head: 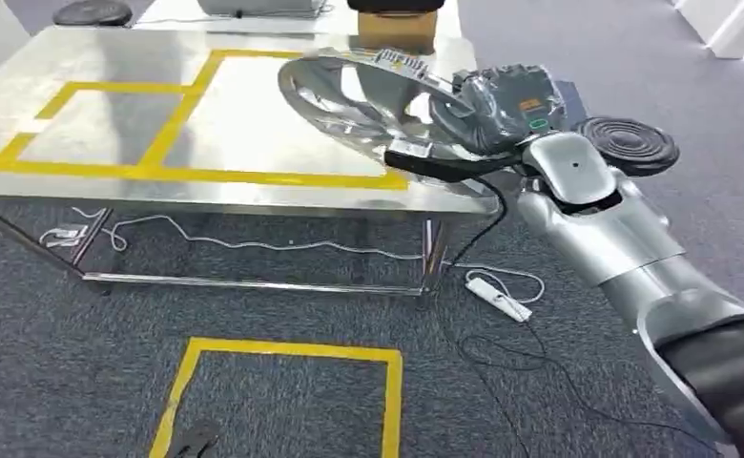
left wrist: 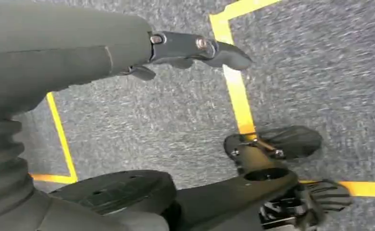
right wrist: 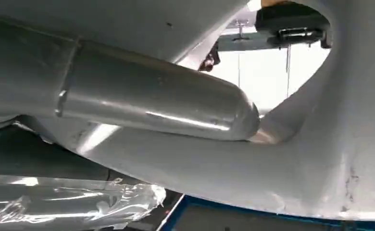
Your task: Take the parts from the cabinet and place them on the table.
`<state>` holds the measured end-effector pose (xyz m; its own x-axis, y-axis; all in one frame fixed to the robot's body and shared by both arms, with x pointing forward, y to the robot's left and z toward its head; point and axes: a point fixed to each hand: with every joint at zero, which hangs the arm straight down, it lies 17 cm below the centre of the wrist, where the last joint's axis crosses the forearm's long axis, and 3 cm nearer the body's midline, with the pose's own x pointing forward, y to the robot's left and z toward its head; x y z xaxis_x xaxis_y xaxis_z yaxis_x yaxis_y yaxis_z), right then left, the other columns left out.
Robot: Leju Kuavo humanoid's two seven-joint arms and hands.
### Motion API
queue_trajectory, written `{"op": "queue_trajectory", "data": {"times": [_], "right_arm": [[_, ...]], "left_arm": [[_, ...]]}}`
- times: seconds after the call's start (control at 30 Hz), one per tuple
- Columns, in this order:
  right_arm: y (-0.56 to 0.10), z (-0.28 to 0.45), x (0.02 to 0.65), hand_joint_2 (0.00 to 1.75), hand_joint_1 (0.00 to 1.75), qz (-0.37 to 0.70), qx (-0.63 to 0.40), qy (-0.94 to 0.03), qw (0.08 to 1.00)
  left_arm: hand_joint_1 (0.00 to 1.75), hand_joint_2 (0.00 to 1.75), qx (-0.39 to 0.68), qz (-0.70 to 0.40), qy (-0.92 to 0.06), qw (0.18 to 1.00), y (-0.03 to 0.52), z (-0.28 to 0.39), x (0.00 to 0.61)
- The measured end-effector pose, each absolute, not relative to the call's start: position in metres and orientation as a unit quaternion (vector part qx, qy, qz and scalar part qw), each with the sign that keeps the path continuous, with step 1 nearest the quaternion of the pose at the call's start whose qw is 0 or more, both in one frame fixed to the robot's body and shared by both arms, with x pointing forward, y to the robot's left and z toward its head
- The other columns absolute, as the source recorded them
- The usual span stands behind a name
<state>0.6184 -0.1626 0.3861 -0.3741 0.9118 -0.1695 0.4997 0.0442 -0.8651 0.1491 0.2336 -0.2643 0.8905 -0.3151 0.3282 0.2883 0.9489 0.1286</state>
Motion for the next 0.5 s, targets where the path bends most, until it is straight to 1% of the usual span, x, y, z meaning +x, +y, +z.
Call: {"op": "queue_trajectory", "data": {"times": [0.17,0.37,0.5], "right_arm": [[-0.162,0.395,0.619,0.00,1.75,0.459,-0.516,-0.689,0.219],[-0.161,0.383,0.620,0.00,1.75,0.466,-0.511,-0.686,0.226],[-0.159,0.394,0.620,0.00,1.75,0.460,-0.514,-0.690,0.219]], "left_arm": [[0.00,1.75,0.038,-0.156,-0.178,0.971,0.233,-0.263,0.153],[0.00,1.75,0.038,-0.155,-0.176,0.971,0.233,-0.264,0.150],[0.00,1.75,0.037,-0.155,-0.177,0.971,0.232,-0.264,0.151]]}}
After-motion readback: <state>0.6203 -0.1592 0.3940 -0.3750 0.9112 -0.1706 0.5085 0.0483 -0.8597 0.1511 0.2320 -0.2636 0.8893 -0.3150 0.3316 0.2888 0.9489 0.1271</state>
